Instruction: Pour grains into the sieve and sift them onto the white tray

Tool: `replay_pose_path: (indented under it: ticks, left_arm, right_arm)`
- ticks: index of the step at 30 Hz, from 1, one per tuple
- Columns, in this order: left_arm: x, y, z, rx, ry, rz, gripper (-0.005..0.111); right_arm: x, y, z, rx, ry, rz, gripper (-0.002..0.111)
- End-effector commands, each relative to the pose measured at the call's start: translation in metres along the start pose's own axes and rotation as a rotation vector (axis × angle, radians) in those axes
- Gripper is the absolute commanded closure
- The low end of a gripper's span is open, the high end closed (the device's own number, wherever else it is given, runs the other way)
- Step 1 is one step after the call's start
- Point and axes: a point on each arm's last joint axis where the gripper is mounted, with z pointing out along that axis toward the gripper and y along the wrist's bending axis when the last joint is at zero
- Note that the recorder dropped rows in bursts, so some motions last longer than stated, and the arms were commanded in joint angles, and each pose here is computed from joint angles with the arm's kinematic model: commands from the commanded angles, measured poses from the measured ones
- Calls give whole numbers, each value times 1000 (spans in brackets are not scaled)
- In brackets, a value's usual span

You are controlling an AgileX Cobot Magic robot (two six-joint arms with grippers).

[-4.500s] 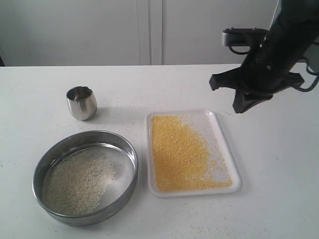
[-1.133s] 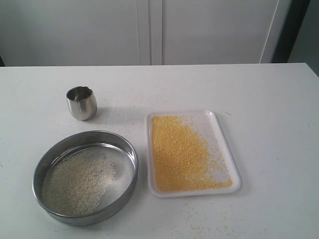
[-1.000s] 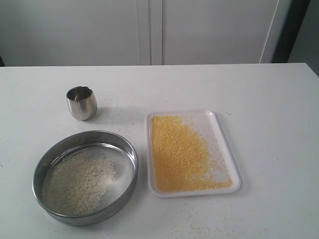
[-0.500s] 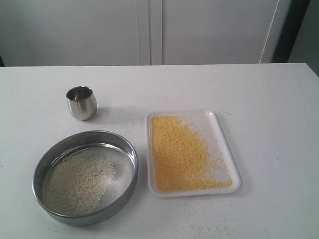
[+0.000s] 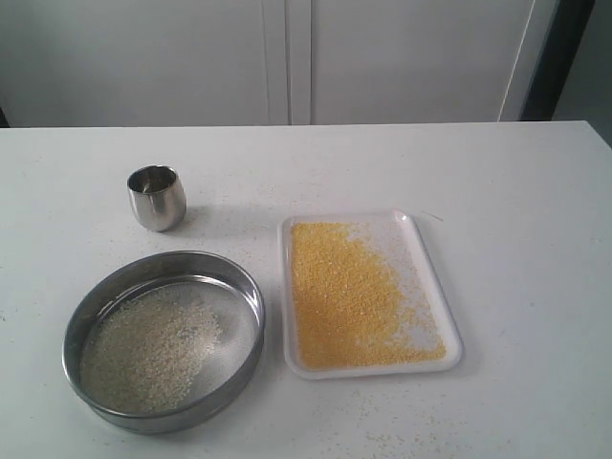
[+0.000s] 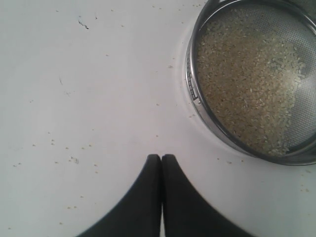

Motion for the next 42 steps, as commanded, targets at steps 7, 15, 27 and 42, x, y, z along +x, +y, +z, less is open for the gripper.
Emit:
replay_pose_path:
  ticks: [7,15,27,42]
  left_arm:
    - [2,0,0,6,4,-11,107]
    - [2,0,0,6,4,-11,107]
    - [2,0,0,6,4,-11,107]
    - [7,2,-21,-19,-142,42,107]
  right_arm:
    - [-1,-1,0,11,-30,-1,108]
    - [-1,-1,0,11,-32,-1,108]
    - [-1,-1,0,11,-32,-1,108]
    - [-1,-1,0,11,-32,-1,108]
